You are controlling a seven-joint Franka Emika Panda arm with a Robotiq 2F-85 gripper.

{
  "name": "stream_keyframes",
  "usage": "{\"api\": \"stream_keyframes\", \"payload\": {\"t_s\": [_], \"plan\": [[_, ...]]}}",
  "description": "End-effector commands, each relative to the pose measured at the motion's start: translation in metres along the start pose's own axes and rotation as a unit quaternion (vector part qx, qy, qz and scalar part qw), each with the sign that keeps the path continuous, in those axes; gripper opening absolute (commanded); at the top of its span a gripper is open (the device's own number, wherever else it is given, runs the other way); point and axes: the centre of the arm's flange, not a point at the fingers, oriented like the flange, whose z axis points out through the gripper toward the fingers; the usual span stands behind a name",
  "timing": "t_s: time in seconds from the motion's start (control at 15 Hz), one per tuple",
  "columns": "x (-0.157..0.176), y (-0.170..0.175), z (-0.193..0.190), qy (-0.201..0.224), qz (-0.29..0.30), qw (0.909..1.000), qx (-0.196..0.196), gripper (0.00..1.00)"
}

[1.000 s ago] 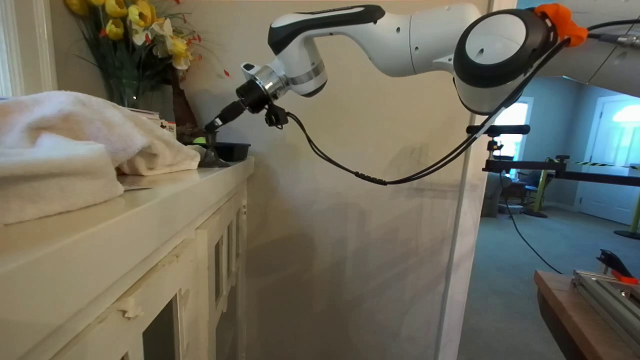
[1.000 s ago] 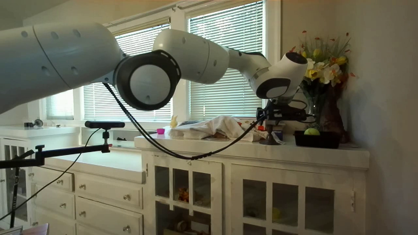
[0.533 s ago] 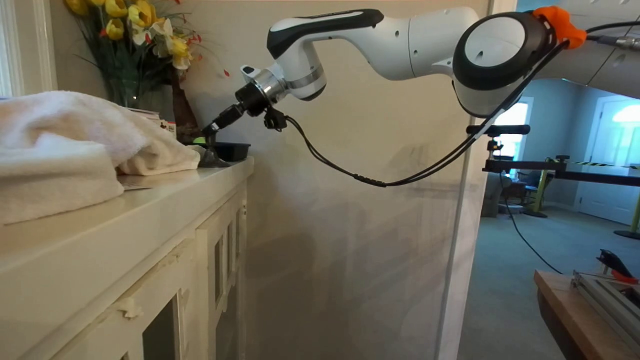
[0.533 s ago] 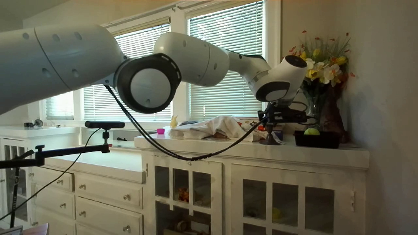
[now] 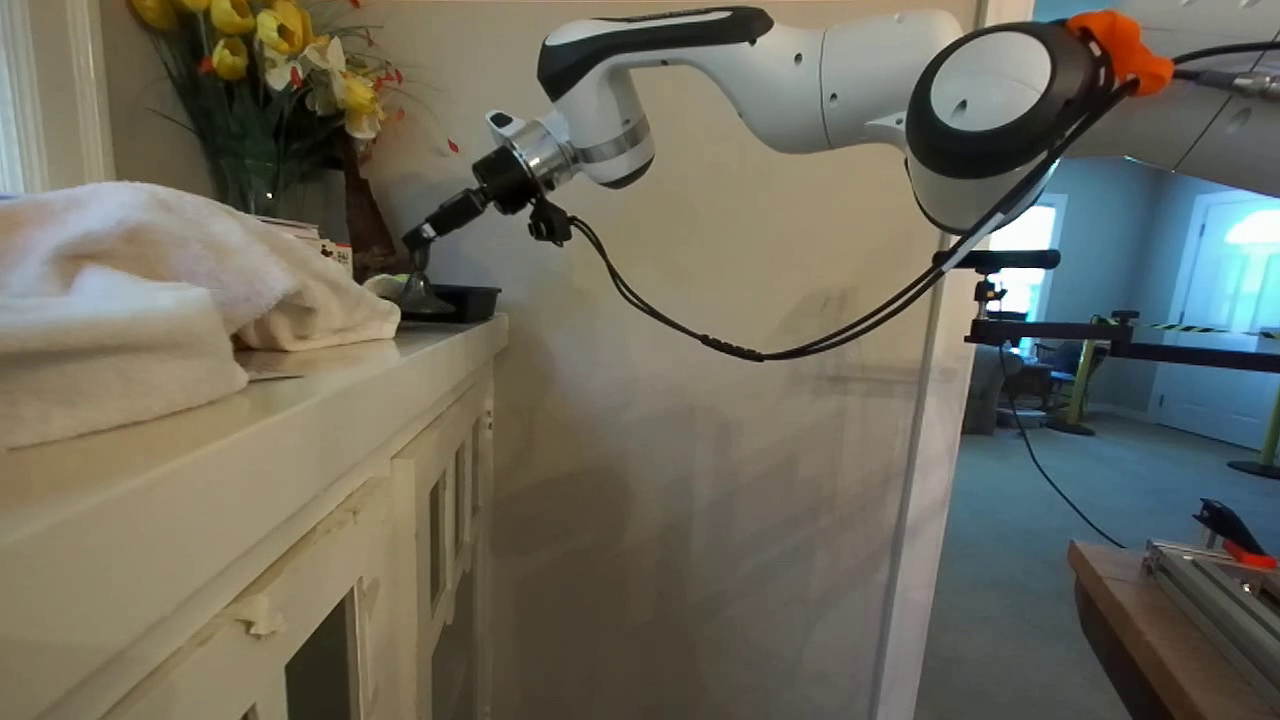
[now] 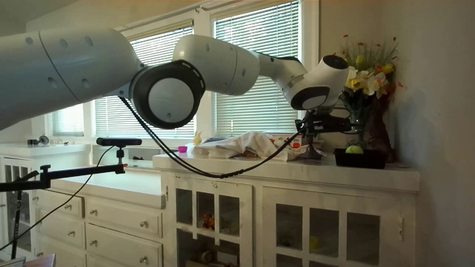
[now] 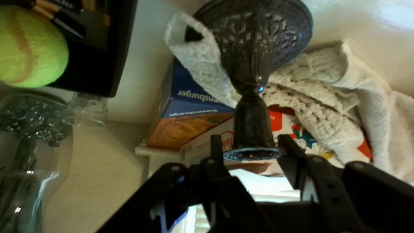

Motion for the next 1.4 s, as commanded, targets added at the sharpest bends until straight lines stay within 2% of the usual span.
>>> {"api": "stream_keyframes", "payload": {"t_s": [0.0, 0.2, 0.6, 1.13, 1.33], "plan": [[0.039, 0.048, -0.009, 0.026, -0.015, 0.9988, -0.038, 0.21], [0.047, 0.055, -0.024, 0.039, -0.029, 0.9960, -0.074, 0.21], [0.046, 0.069, -0.034, 0.068, -0.049, 0.9840, -0.157, 0.21], [0.023, 0.077, -0.027, 0.076, -0.037, 0.9679, -0.237, 0.21], [0.009, 0.079, -0.023, 0.080, -0.018, 0.9642, -0.252, 0.21]]}}
